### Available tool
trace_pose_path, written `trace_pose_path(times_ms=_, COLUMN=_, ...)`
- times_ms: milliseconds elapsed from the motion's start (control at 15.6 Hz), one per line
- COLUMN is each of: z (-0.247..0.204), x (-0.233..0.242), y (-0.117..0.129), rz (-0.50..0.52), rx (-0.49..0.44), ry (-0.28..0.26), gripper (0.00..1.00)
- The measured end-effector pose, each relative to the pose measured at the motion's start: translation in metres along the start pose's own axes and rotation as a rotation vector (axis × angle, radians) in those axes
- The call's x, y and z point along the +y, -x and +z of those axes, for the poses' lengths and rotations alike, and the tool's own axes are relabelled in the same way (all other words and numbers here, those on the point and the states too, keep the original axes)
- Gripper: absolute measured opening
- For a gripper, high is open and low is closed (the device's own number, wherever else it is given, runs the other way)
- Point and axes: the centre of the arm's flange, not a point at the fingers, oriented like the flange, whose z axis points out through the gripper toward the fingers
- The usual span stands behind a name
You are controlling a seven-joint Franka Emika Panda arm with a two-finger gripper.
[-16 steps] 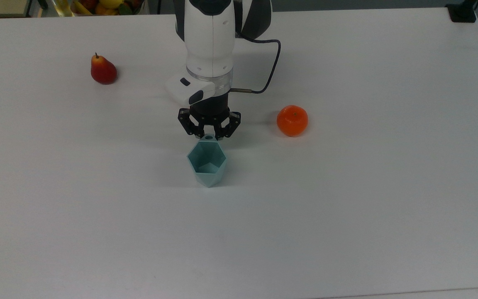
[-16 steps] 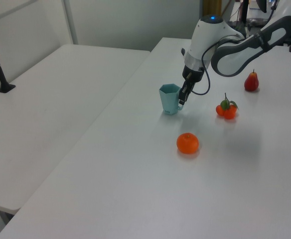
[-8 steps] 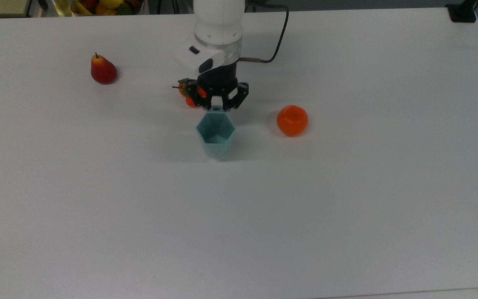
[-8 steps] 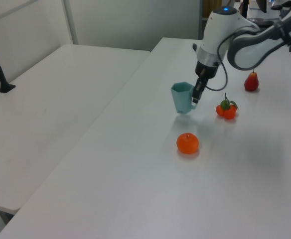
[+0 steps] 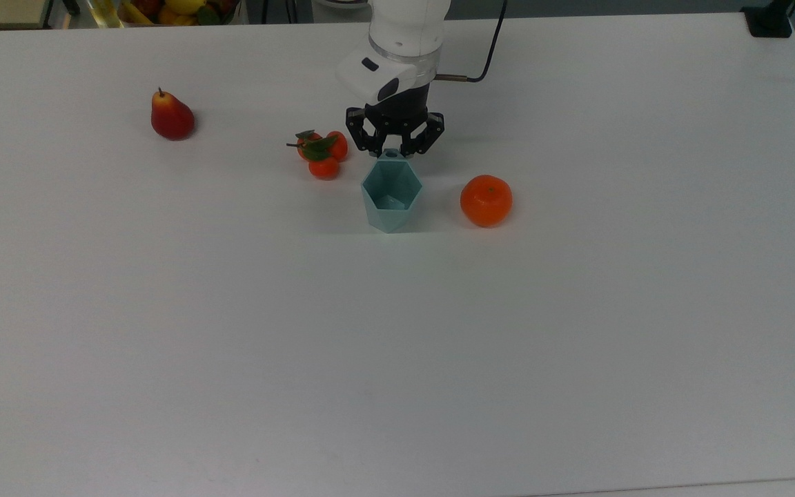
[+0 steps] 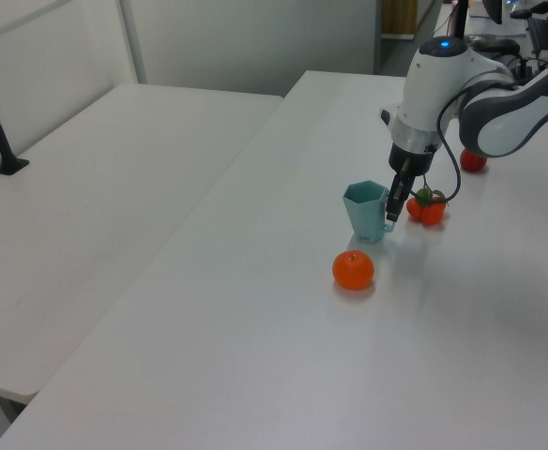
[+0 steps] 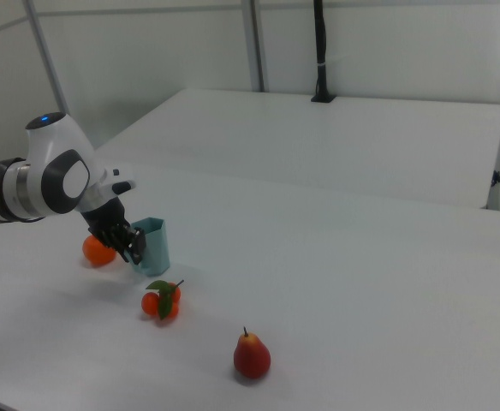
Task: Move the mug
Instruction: 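Open the gripper and lift it away from the mug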
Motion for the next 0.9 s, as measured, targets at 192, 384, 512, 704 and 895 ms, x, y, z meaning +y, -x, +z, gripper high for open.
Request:
trace_pose_path(times_ms=192, z=0.003, x=0.001, y=0.003, rz=0.001, rx=-0.018, ry=0.006, gripper=0.47)
trace_pose_path(times_ms=384, z=-0.001, x=0.006, y=0.008, rz=0.003, rx=-0.109, ry=0.044, gripper=0.78)
trace_pose_path(times_ms=512, z=-0.02, x=0.011, y=0.004, rz=0.008, rx=-0.149, ry=0.07, gripper=0.96)
trace_pose_path(times_ms=704, z=-0.071, x=0.026, y=-0.009, rz=0.026, rx=-0.203, ry=0.11, gripper=1.0)
trace_pose_path(times_ms=895, z=-0.143, x=0.071, y=-0.037, rz=0.041, rx=-0.192, ry=0.111, gripper=1.0)
